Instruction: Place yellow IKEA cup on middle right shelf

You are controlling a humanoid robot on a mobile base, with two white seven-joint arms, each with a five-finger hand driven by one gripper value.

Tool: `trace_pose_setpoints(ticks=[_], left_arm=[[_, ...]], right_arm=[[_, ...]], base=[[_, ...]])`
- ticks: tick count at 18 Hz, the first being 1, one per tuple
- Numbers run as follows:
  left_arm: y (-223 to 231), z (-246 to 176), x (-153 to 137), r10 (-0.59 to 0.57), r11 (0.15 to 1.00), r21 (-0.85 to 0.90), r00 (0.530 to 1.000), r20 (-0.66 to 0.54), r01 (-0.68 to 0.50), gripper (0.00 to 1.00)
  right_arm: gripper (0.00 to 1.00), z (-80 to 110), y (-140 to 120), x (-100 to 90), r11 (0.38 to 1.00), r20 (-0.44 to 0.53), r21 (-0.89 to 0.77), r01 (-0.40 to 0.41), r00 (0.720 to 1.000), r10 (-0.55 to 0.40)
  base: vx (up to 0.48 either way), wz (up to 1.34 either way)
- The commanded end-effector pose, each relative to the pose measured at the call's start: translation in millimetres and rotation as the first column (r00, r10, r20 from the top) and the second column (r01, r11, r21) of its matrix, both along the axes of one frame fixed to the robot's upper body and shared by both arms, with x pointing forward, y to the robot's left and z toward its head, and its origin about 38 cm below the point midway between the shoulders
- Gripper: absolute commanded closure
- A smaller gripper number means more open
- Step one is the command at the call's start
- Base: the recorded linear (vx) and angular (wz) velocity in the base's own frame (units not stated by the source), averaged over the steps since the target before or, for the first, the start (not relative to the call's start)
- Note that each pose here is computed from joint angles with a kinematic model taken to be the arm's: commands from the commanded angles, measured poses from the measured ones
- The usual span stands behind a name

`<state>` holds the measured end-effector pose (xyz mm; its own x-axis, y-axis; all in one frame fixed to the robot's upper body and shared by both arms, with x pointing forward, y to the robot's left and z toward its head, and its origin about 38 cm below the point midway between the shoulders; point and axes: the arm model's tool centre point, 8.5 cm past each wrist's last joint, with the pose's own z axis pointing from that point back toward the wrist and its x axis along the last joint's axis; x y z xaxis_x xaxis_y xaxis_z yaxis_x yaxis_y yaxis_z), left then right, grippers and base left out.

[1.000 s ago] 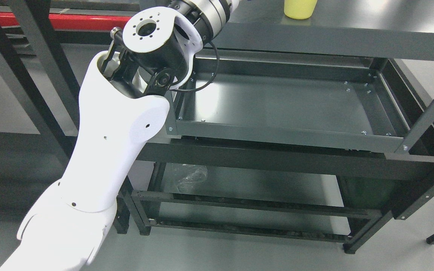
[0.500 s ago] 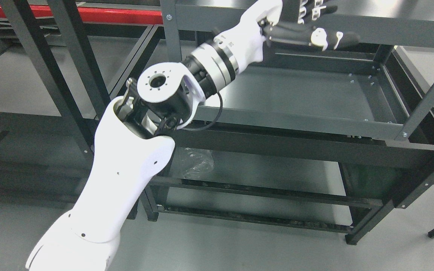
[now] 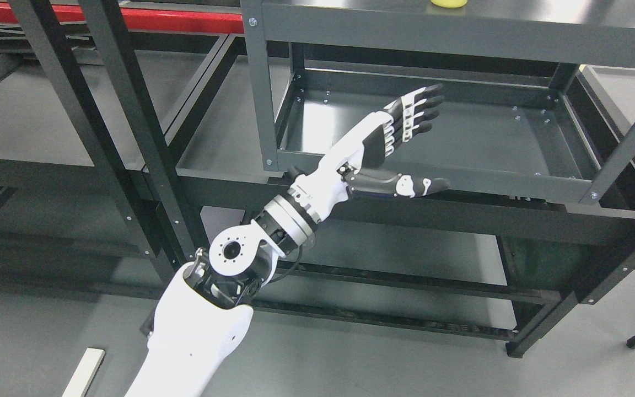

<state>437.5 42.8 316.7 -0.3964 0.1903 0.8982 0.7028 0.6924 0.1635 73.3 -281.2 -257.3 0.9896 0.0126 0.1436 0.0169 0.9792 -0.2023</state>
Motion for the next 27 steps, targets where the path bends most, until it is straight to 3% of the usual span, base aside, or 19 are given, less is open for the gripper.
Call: trace_pose_setpoints(ticks=[1, 5, 15, 27], left_arm=[[67, -55, 16, 0.225, 0.974, -0.016, 0.97, -0.091, -0.227, 0.01], [71, -72, 12, 0.234, 0.971, -0.012, 0.964, -0.124, -0.238, 0.01], [96, -71, 21, 0.319, 0.947, 0.004, 0.94, -0.116, -0.321, 0.01], [101, -77, 24, 0.34, 0.94, -0.001, 0.932, -0.124, -0.342, 0.01]], right_arm=[[0.01, 0.1, -10, -8.9, 1.0, -0.012, -0.011, 0.008, 1.0, -0.008], [0.01, 0.1, -10, -8.9, 1.0, -0.012, -0.011, 0.008, 1.0, -0.008], [0.01, 0.1, -10, -8.9, 1.0, -0.012, -0.011, 0.008, 1.0, -0.008], [0.01, 0.1, -10, -8.9, 1.0, -0.012, -0.011, 0.008, 1.0, -0.008]], base=[[0.013, 0.0], [0.0, 0.0], [0.0, 0.0], [0.0, 0.0]])
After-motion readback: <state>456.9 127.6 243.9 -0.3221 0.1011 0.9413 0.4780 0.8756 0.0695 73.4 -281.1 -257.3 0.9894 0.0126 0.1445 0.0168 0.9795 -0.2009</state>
